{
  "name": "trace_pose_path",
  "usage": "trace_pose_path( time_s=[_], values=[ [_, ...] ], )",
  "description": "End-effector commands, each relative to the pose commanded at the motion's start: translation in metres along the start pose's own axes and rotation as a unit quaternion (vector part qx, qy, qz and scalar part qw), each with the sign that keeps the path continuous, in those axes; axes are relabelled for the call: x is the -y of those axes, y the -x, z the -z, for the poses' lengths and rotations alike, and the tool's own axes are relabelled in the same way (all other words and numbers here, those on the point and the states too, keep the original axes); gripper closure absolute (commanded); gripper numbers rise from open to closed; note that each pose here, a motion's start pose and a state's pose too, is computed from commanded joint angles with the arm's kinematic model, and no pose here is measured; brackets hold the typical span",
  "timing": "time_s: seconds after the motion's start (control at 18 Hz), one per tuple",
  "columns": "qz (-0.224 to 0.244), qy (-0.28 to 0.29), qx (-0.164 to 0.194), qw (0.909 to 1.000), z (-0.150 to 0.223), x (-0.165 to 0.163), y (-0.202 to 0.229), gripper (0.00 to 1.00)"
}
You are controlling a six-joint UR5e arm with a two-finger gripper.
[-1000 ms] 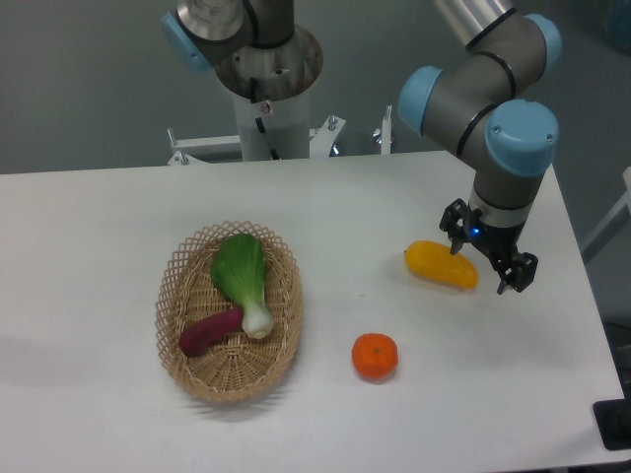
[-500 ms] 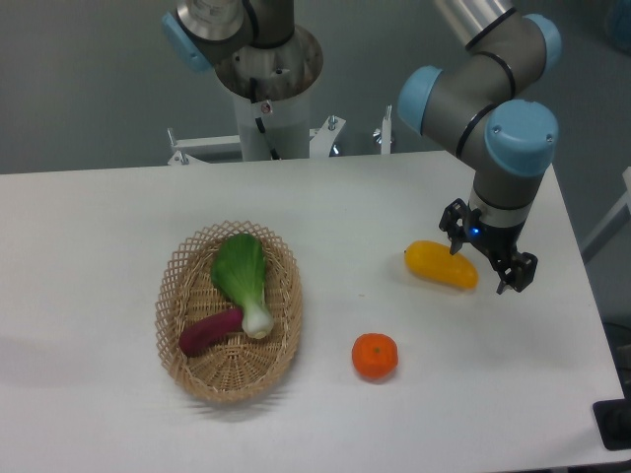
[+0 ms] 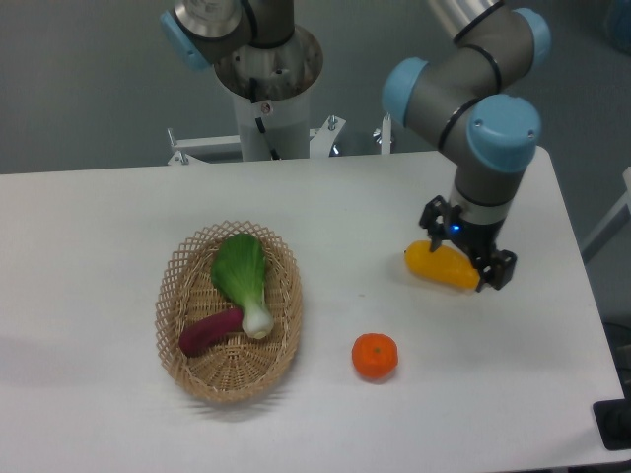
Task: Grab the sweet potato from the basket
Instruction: 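Move the open gripper over to the wicker basket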
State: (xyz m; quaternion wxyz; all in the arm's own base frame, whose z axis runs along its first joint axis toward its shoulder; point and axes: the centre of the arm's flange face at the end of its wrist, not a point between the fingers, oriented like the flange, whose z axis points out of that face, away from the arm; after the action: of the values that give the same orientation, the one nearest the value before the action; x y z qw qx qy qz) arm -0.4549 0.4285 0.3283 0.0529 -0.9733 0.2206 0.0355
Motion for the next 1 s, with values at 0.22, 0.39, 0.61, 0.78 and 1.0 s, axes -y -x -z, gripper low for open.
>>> trace_pose_path(
  time_s=[0.22, 0.39, 0.61, 0.78, 1.0],
  values=[
    [0.003, -0.01, -0.001, 0.9999, 0.005, 0.045, -0.026, 0.0],
    [0.016, -0.02, -0.006, 0.9997, 0.005, 0.084, -0.044, 0.0],
    [0.026, -0.026, -0.013, 0.9993, -0.001, 0.129, -0.068, 0.0],
    [0.049, -0.036, -0.024, 0.9979, -0.006, 0.16, -0.086, 0.0],
    [0.064, -0.046, -0.05, 0.9957, -0.024, 0.191, -0.106, 0.0]
  ],
)
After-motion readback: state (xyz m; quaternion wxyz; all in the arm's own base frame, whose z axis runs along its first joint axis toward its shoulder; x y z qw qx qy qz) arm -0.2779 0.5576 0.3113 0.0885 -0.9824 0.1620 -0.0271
